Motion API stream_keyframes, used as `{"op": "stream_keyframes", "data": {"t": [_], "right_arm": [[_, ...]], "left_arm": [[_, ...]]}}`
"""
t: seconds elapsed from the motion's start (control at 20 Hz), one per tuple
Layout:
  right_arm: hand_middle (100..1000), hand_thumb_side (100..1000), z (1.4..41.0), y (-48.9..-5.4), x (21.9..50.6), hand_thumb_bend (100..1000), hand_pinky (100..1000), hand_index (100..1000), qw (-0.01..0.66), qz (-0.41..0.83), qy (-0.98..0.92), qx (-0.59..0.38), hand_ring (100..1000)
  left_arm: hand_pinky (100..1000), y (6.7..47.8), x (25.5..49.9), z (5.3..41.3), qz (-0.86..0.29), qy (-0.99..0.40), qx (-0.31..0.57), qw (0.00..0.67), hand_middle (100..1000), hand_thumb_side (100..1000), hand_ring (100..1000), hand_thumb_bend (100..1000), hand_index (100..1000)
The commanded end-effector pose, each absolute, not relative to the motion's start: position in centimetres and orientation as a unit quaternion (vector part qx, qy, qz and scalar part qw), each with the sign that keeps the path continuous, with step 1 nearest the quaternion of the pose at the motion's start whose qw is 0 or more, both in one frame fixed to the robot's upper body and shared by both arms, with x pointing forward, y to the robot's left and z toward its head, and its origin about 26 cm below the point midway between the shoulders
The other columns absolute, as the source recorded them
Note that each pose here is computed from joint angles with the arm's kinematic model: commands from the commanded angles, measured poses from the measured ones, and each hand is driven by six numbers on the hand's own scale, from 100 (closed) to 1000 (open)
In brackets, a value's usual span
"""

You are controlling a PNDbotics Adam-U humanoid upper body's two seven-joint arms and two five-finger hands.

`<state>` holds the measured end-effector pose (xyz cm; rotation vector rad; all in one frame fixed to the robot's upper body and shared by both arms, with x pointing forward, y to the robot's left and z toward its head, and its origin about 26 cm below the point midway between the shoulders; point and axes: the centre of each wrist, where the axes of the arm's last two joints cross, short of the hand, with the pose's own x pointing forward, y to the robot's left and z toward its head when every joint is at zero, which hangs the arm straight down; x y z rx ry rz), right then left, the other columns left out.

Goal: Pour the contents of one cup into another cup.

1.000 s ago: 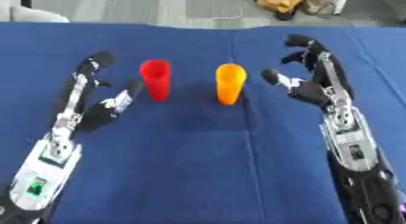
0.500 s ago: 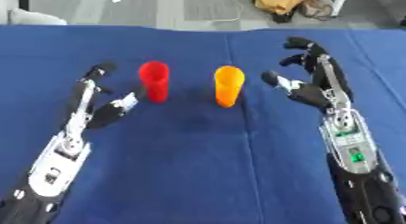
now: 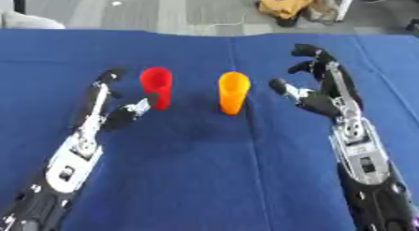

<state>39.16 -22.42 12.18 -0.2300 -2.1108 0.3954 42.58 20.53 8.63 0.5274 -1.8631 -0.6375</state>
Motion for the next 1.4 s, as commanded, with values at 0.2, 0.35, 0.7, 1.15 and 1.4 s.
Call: {"op": "stream_keyframes", "data": {"t": [0.2, 0.35, 0.7, 1.15, 1.4], "right_arm": [[739, 425, 13.3, -22.2, 39.3, 792, 826, 838, 0.455, 0.162, -0.871, -0.088, 620], [739, 426, 13.3, -22.1, 39.3, 791, 827, 838, 0.455, 0.162, -0.871, -0.086, 620], [738, 425, 13.4, -21.9, 39.4, 790, 827, 838, 0.453, 0.162, -0.873, -0.082, 620], [738, 433, 13.4, -21.8, 39.4, 780, 827, 839, 0.453, 0.161, -0.873, -0.08, 620], [738, 435, 13.5, -21.7, 39.4, 777, 827, 839, 0.452, 0.161, -0.873, -0.079, 620]], "left_arm": [[670, 20.5, 44.0, 10.0, -0.269, -0.785, 0.24, 0.503, 862, 601, 884, 706, 917], [668, 20.4, 44.4, 10.2, -0.271, -0.786, 0.245, 0.499, 859, 601, 882, 705, 920], [666, 19.3, 44.9, 11.1, -0.285, -0.797, 0.228, 0.481, 851, 599, 879, 699, 920], [659, 18.2, 45.0, 11.0, -0.308, -0.796, 0.22, 0.473, 835, 597, 870, 668, 921], [650, 17.9, 45.0, 10.4, -0.309, -0.79, 0.218, 0.483, 829, 593, 862, 635, 922]]}}
